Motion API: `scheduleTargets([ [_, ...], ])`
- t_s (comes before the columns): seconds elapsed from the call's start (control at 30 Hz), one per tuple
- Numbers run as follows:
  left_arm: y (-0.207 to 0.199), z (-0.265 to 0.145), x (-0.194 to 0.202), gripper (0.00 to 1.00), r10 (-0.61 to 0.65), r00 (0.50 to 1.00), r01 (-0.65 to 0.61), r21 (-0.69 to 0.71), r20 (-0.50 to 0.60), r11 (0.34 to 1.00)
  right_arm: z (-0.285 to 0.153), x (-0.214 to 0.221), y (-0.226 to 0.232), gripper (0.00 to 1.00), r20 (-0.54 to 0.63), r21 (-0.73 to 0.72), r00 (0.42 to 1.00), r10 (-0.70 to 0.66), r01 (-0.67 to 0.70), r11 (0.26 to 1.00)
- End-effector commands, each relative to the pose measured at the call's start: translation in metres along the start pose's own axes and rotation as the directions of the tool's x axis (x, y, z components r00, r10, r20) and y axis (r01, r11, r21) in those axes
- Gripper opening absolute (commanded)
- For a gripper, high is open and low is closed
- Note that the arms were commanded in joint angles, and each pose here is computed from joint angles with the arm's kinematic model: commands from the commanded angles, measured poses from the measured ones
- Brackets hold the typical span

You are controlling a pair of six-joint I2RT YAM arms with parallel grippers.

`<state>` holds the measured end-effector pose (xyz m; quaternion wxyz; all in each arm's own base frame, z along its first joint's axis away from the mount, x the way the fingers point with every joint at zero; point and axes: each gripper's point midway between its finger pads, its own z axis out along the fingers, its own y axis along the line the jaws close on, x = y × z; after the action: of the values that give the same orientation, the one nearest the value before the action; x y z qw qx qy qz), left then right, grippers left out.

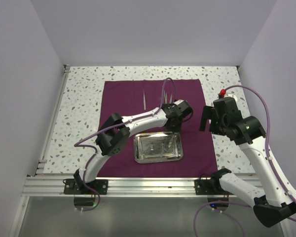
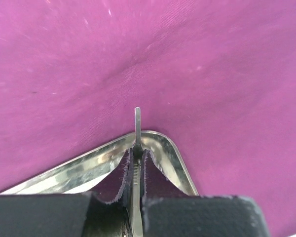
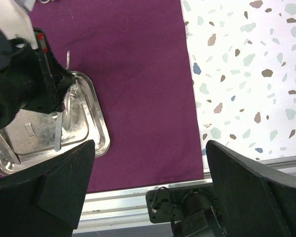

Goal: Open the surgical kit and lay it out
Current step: Pick up the medical item from the container, then place the medical item in the surgical kit, then adjust the container in the surgical kit.

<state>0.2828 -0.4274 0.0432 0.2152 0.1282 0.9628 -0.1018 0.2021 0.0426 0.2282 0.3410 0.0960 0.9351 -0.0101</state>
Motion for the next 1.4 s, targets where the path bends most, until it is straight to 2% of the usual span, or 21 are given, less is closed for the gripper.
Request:
scheduleTargets([
  [0.0, 0.001, -0.074, -0.053, 0.0, -0.003, 0.991, -0.002, 0.035, 0.134, 0.999, -0.001, -0.014, 0.006, 0.99, 0.048, -0.019, 0.999, 0.024, -0.023, 1.0],
  [0.1, 0.027, -0.106, -0.07, 0.0, -0.004, 0.985, 0.002, 0.009, 0.171, 1.0, 0.001, -0.016, 0.01, 0.98, 0.053, -0.031, 0.998, 0.041, -0.04, 0.999],
  [0.17, 0.065, -0.118, -0.081, 0.0, 0.0, 0.982, 0.009, -0.042, 0.19, 0.999, 0.001, -0.018, 0.013, 0.98, 0.061, -0.044, 0.997, 0.057, -0.054, 0.998],
  [0.3, 0.145, -0.116, -0.107, 0.0, 0.032, 0.97, 0.007, -0.16, 0.241, 0.987, 0.003, -0.019, 0.018, 0.98, 0.066, -0.068, 0.994, 0.09, -0.085, 0.994],
  [0.43, 0.224, -0.102, -0.14, 0.0, 0.051, 0.957, 0.028, -0.266, 0.285, 0.963, 0.001, -0.023, 0.023, 0.98, 0.079, -0.099, 0.991, 0.112, -0.104, 0.99],
  [0.5, 0.249, -0.089, -0.144, 0.0, 0.074, 0.962, 0.01, -0.303, 0.263, 0.953, 0.002, -0.025, 0.025, 0.98, 0.081, -0.102, 0.99, 0.115, -0.106, 0.989],
  [0.63, 0.312, -0.059, -0.154, 0.0, 0.032, 0.966, 0.062, -0.351, 0.256, 0.934, 0.004, -0.03, 0.029, 0.98, 0.085, -0.106, 0.99, 0.112, -0.103, 0.989],
  [0.67, 0.323, -0.043, -0.15, 0.0, 0.032, 0.974, 0.052, -0.359, 0.225, 0.932, 0.005, -0.031, 0.03, 0.98, 0.089, -0.11, 0.99, 0.114, -0.104, 0.988],
  [0.73, 0.347, -0.033, -0.155, 0.0, -0.023, 0.975, 0.104, -0.357, 0.222, 0.928, 0.006, -0.032, 0.032, 0.98, 0.087, -0.113, 0.99, 0.112, -0.102, 0.988],
  [0.8, 0.357, -0.013, -0.152, 0.0, -0.046, 0.977, 0.118, -0.348, 0.209, 0.93, 0.007, -0.032, 0.033, 0.98, 0.082, -0.116, 0.991, 0.108, -0.098, 0.988],
  [0.87, 0.368, 0.004, -0.154, 0.12, -0.054, 0.975, 0.126, -0.341, 0.215, 0.932, 0.008, -0.031, 0.034, 0.98, 0.075, -0.116, 0.991, 0.107, -0.098, 0.988],
  [0.9, 0.371, 0.007, -0.159, 0.21, -0.059, 0.973, 0.133, -0.339, 0.221, 0.931, 0.009, -0.03, 0.034, 0.98, 0.071, -0.114, 0.992, 0.104, -0.095, 0.989],
  [0.97, 0.378, 0.021, -0.153, 0.27, -0.074, 0.978, 0.14, -0.346, 0.197, 0.928, 0.01, -0.028, 0.034, 0.98, 0.065, -0.112, 0.993, 0.095, -0.088, 0.99],
  [1.07, 0.379, 0.022, -0.153, 0.51, -0.096, 0.972, 0.166, -0.333, 0.216, 0.928, 0.012, -0.025, 0.034, 0.98, 0.054, -0.114, 0.995, 0.086, -0.079, 0.99],
  [1.13, 0.379, 0.017, -0.148, 0.62, -0.111, 0.972, 0.178, -0.341, 0.208, 0.923, 0.014, -0.024, 0.036, 0.98, 0.047, -0.118, 0.996, 0.082, -0.076, 0.99],
  [1.2, 0.376, -0.001, -0.14, 0.63, -0.152, 0.966, 0.218, -0.346, 0.209, 0.913, 0.015, -0.025, 0.038, 0.98, 0.046, -0.127, 0.995, 0.084, -0.078, 0.989],
  [1.27, 0.364, -0.033, -0.144, 0.62, -0.182, 0.949, 0.262, -0.319, 0.259, 0.911, 0.016, -0.026, 0.041, 0.98, 0.05, -0.14, 0.995, 0.087, -0.079, 0.987],
  [1.3, 0.358, -0.035, -0.125, 0.59, -0.199, 0.953, 0.265, -0.317, 0.227, 0.911, 0.017, -0.027, 0.043, 0.98, 0.05, -0.145, 0.995, 0.087, -0.079, 0.986],
  [1.33, 0.34, -0.06, -0.128, 0.58, -0.189, 0.945, 0.265, -0.282, 0.267, 0.922, 0.019, -0.024, 0.044, 0.98, 0.045, -0.152, 0.995, 0.086, -0.078, 0.985],
  [1.37, 0.328, -0.067, -0.119, 0.56, -0.205, 0.941, 0.277, -0.265, 0.269, 0.923, 0.021, -0.025, 0.046, 0.98, 0.047, -0.156, 0.995, 0.088, -0.08, 0.984],
])
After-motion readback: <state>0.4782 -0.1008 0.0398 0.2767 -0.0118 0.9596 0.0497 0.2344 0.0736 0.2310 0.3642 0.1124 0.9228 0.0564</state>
